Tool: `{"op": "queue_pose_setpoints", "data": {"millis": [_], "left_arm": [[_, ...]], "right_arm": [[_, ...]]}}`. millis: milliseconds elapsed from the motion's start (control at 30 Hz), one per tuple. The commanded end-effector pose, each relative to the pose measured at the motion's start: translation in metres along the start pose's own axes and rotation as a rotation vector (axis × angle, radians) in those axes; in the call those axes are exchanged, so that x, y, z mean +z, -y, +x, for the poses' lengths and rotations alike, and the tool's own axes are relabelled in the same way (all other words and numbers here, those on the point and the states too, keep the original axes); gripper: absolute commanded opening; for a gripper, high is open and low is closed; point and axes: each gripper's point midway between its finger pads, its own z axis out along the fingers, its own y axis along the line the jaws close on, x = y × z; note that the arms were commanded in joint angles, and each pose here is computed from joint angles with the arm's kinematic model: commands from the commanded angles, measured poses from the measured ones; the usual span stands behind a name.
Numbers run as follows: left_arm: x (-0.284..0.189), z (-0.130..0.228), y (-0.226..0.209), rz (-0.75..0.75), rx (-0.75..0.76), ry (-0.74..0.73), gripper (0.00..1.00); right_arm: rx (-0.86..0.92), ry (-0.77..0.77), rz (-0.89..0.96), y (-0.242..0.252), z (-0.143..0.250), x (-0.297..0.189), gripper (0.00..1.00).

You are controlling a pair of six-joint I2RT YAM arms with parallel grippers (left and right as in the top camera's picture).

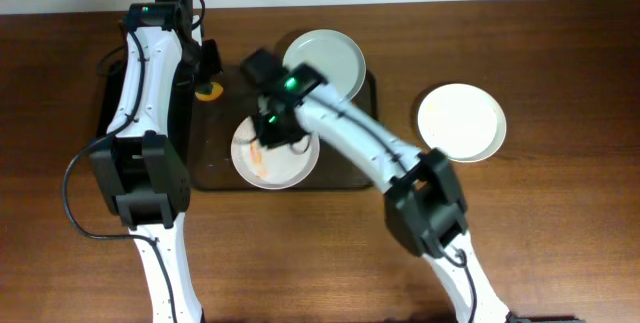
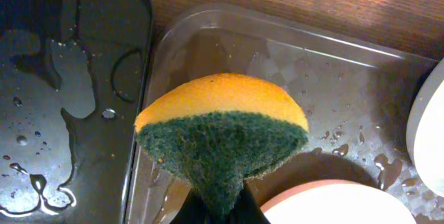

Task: Clean dirty plates on tray and stack at the side
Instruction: 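Grasp the rim of the front plate with the right gripper, then scrub the held front plate with the sponge in the left gripper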

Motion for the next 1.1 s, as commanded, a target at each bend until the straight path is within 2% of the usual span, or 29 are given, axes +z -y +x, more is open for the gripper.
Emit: {"op": "queue_pose_setpoints", "data": {"millis": [0, 133, 233, 300, 367, 433, 533, 633, 700, 833, 900, 967, 1000, 1033, 1067], "left_arm": [[0.006, 0.002, -0.004, -0.014, 0.013, -0.012, 0.01], [0.006, 0.002, -0.004, -0.014, 0.013, -0.012, 0.01], [0.006, 0.002, -0.004, -0.014, 0.013, -0.012, 0.01], [0.006, 0.002, -0.004, -0.014, 0.013, -0.012, 0.01], [0.006, 0.002, -0.004, -0.014, 0.013, -0.012, 0.01], [0.006, 0.004, -0.003, -0.004, 0.012, -0.022, 0.01], [0.011, 0.014, -0.004, -0.008, 0.011, -0.059, 0.01], [0.023, 0.053, 0.011, 0.057, 0.012, -0.209, 0.0], [0.044, 0.084, 0.018, 0.041, 0.142, -0.294, 0.01], [0.106, 0.132, -0.013, -0.097, 0.174, -0.356, 0.0], [0.106, 0.137, -0.016, -0.111, 0.178, -0.372, 0.0], [0.106, 0.135, -0.024, -0.138, 0.272, -0.374, 0.0], [0.104, 0.127, -0.04, -0.239, 0.289, -0.347, 0.0], [0.098, 0.115, -0.065, -0.415, 0.22, -0.289, 0.0], [0.091, 0.118, -0.077, -0.501, 0.124, -0.281, 0.01]], "right_arm": [[0.129, 0.024, 0.051, 0.072, -0.024, -0.01, 0.29], [0.173, -0.016, 0.144, 0.113, -0.02, 0.021, 0.35], [0.177, -0.104, 0.077, 0.1, 0.001, 0.042, 0.35], [0.16, -0.108, 0.039, 0.083, 0.002, 0.045, 0.34], [0.204, -0.103, 0.038, 0.074, 0.003, 0.049, 0.22], [0.342, -0.126, 0.062, 0.073, 0.01, 0.067, 0.06], [0.413, -0.172, 0.007, 0.068, 0.016, 0.093, 0.04], [0.444, -0.127, -0.089, 0.053, -0.002, 0.094, 0.04], [0.44, -0.123, -0.097, 0.052, -0.003, 0.094, 0.04], [0.433, -0.129, -0.094, 0.053, -0.001, 0.094, 0.04], [0.433, -0.129, -0.095, 0.053, -0.002, 0.093, 0.04], [0.433, -0.129, -0.094, 0.053, -0.002, 0.094, 0.04], [0.433, -0.128, -0.094, 0.053, -0.002, 0.093, 0.04], [0.433, -0.127, -0.094, 0.053, -0.002, 0.093, 0.04], [0.432, -0.126, -0.095, 0.053, -0.003, 0.094, 0.04]]}}
